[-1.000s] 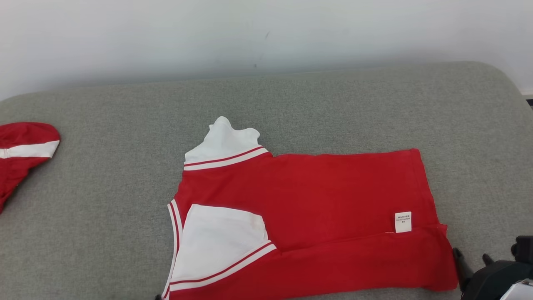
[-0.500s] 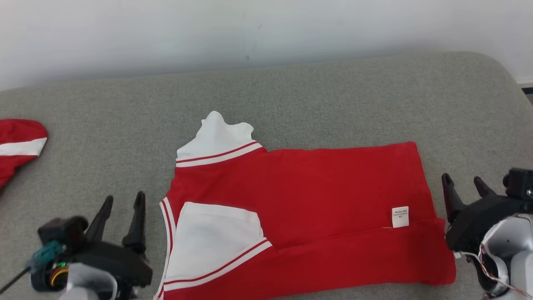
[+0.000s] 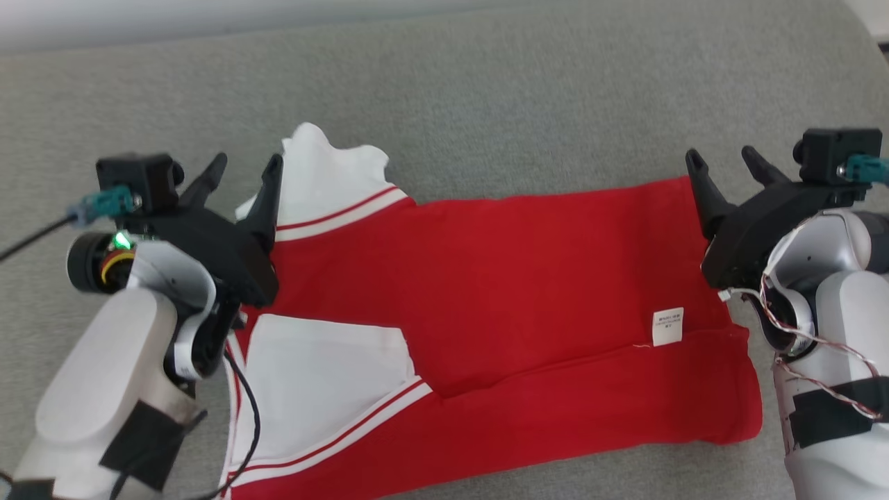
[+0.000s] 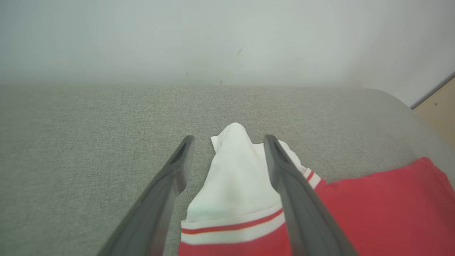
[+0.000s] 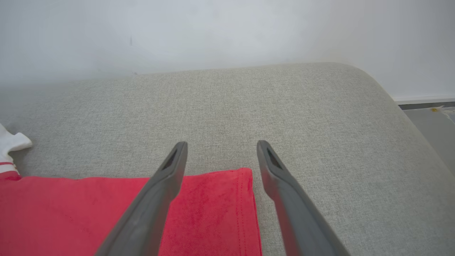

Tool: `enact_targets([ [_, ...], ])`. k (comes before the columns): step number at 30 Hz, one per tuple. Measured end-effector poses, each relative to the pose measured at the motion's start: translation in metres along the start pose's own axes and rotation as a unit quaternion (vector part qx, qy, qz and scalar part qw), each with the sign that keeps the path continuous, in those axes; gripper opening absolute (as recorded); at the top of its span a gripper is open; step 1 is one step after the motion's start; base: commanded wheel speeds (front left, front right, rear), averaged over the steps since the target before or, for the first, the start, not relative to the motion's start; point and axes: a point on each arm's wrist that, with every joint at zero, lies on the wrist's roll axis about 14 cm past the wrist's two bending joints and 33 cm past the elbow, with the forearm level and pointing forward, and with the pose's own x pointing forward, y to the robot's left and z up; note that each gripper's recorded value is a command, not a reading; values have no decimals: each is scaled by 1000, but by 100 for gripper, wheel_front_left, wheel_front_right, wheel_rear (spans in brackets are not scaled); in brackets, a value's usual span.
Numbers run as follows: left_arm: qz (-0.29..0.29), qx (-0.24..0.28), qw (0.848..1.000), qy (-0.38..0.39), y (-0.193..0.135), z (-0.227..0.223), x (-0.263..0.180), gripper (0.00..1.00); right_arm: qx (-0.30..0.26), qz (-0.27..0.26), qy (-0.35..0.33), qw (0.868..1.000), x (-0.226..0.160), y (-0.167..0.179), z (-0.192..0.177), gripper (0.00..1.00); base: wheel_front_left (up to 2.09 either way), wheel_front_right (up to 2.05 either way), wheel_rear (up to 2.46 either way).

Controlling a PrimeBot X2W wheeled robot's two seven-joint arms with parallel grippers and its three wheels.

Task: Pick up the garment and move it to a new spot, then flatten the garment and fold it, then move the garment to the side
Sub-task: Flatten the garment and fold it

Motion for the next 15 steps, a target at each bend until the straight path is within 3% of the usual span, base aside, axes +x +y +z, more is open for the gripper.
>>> enact_targets([
  [15, -2, 30, 994, 106, 4, -67, 66, 100, -5, -42, 50, 998, 17, -38, -43, 100, 0, 0, 0],
])
